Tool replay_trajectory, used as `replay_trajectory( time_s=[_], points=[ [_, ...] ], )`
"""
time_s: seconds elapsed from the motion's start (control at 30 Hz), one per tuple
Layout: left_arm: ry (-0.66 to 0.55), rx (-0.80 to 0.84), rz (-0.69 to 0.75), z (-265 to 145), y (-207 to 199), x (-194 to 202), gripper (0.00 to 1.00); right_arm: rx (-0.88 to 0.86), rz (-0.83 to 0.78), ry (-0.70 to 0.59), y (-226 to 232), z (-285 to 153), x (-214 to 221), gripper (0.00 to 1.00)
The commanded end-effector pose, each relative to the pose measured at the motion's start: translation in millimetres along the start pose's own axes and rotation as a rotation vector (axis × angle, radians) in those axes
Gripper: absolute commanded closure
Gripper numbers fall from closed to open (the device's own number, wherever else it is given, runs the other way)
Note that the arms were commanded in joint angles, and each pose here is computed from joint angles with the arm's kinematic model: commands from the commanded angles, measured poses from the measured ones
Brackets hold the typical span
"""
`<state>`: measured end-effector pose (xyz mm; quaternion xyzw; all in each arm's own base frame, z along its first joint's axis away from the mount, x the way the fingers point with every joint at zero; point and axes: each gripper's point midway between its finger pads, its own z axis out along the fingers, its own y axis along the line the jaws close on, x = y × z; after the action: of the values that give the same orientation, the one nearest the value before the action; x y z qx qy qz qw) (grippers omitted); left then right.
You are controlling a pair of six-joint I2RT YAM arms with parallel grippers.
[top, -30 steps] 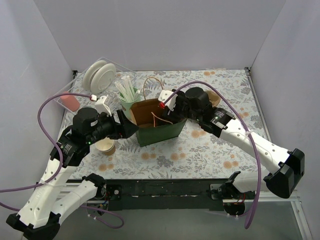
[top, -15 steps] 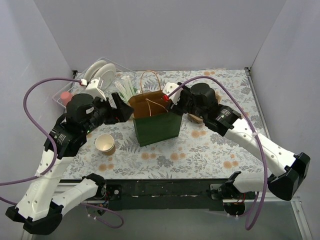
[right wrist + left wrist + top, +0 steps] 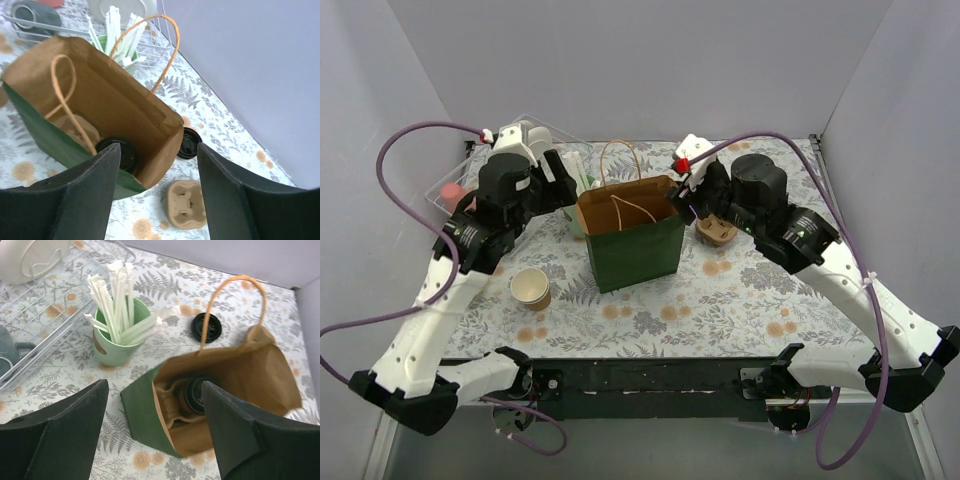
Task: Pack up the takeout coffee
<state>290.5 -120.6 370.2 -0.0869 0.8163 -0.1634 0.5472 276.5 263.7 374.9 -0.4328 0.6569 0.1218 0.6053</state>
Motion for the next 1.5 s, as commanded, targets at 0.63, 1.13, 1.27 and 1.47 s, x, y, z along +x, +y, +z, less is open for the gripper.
replay_trajectory(
  time_s=[0.63, 1.13, 1.27, 1.47],
  points=[
    [0.101, -0.221, -0.221, 159, 103, 38, 0.33, -0.028, 0.369, -0.031, 28, -90, 25, 0.01],
    [0.124, -0.272, -0.201, 178, 120, 53, 0.73, -0.002, 0.312, -0.011, 21, -90, 27, 0.01],
    [0.118, -0.255, -0.177, 177, 115, 44, 0.97, 0.009, 0.306, -0.018, 18, -90, 26, 0.01],
    [0.088, -0.217, -0.153, 163, 104, 23, 1.0, 0.005, 0.302, -0.02, 19, -85, 24, 0.01]
  ],
)
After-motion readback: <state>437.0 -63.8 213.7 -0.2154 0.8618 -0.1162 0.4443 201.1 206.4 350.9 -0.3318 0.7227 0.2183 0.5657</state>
